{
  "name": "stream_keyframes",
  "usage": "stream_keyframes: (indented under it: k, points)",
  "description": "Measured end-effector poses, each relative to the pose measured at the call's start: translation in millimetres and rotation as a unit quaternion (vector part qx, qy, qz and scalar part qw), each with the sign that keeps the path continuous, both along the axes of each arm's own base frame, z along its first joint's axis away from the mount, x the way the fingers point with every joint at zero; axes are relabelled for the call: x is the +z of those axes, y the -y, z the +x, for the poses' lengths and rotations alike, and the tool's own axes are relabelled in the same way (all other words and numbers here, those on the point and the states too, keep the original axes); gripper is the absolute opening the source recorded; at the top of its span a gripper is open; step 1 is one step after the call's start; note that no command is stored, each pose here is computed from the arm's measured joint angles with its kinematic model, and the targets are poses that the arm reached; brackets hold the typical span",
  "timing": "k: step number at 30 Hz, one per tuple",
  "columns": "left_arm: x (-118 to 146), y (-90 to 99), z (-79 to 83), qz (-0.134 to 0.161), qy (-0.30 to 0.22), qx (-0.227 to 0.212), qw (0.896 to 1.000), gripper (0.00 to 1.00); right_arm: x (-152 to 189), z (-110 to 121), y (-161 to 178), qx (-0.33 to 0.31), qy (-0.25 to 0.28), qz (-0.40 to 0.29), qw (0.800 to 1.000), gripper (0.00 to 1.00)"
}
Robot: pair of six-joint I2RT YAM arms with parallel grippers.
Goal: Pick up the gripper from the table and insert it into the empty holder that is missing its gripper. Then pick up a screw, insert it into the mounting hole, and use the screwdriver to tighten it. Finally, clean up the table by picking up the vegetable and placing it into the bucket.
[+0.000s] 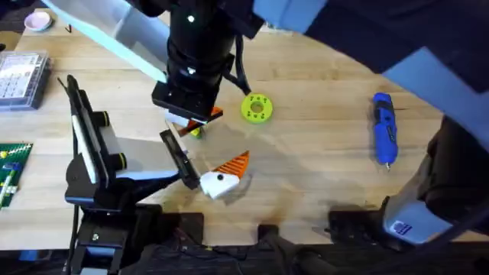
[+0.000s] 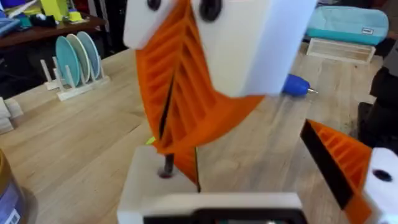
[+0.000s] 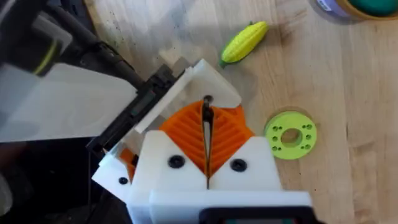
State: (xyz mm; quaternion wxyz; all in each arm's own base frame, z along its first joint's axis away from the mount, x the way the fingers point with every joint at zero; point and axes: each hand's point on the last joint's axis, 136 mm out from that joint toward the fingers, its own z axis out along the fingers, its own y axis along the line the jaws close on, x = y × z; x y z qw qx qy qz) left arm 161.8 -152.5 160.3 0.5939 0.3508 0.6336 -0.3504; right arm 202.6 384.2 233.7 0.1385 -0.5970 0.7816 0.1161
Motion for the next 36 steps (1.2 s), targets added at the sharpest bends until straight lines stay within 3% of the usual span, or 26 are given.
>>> stream_keyframes:
  k: [36]
  points:
    - [-0.1,0.4,-0.4,-0.001,-0.002,-0.001,1.000,0.993,-19.3,2.3,-3.0,0.000,-0.012,-0.023,1.000,0.036]
